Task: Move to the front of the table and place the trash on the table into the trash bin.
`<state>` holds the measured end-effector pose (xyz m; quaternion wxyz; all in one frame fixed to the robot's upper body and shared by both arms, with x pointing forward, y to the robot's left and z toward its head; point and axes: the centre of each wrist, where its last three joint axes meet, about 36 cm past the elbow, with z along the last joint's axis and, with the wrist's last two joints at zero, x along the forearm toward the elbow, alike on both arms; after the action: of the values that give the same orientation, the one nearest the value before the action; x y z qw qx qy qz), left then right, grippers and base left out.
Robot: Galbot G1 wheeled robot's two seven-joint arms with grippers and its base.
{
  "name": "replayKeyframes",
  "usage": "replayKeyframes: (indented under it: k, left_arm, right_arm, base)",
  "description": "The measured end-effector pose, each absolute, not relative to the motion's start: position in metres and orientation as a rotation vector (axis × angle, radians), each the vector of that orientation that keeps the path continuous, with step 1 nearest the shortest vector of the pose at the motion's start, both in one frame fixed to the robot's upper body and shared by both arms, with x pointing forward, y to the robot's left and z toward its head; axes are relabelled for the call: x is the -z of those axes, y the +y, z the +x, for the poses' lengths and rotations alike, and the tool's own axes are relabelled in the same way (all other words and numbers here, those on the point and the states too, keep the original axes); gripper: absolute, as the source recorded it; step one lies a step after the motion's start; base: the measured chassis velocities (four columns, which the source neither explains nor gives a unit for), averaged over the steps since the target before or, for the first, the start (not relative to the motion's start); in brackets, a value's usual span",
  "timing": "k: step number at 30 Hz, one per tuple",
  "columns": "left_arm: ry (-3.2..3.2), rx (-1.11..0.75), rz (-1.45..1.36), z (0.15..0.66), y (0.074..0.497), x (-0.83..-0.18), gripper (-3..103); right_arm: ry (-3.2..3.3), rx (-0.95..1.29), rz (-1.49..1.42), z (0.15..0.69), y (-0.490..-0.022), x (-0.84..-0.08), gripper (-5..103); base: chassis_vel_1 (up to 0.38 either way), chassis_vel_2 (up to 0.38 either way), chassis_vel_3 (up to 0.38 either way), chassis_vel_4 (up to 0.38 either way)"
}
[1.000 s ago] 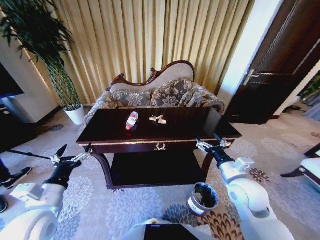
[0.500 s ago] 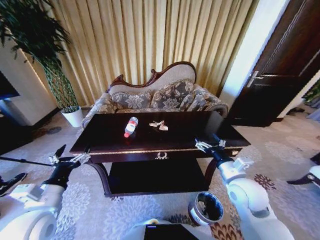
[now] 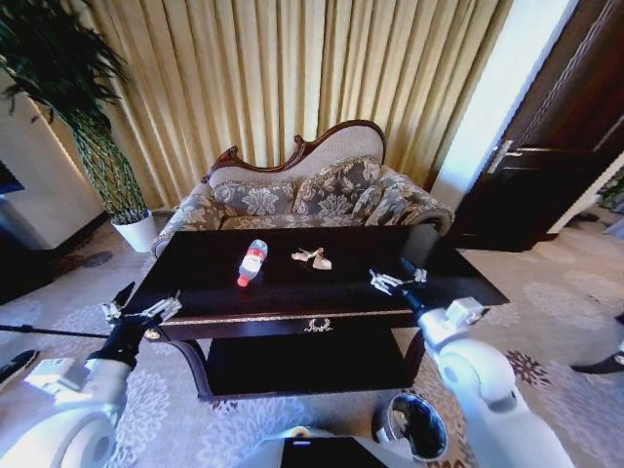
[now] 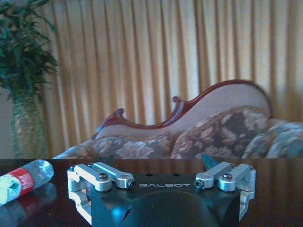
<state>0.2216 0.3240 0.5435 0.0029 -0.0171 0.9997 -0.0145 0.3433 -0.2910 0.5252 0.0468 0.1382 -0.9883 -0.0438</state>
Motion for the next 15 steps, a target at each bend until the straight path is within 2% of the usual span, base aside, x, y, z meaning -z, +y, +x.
replayKeyframes:
  k: [4, 15]
  left_arm:
    - [3.136, 0.044, -0.073, 0.218, 0.325, -0.542, 100]
    - [3.119, 0.007, -0.154, 0.211, 0.336, -0.545, 100]
  right_arm:
    - [-2.939, 0.159, 0.466, 0.373, -0.292, -0.515, 100]
    - [-2.846, 0.148, 0.634, 0.463, -0.244, -0.507, 100]
  base:
    - [0.0, 0.0, 0.0, 0.0]
    - [0.0, 0.0, 0.0, 0.0]
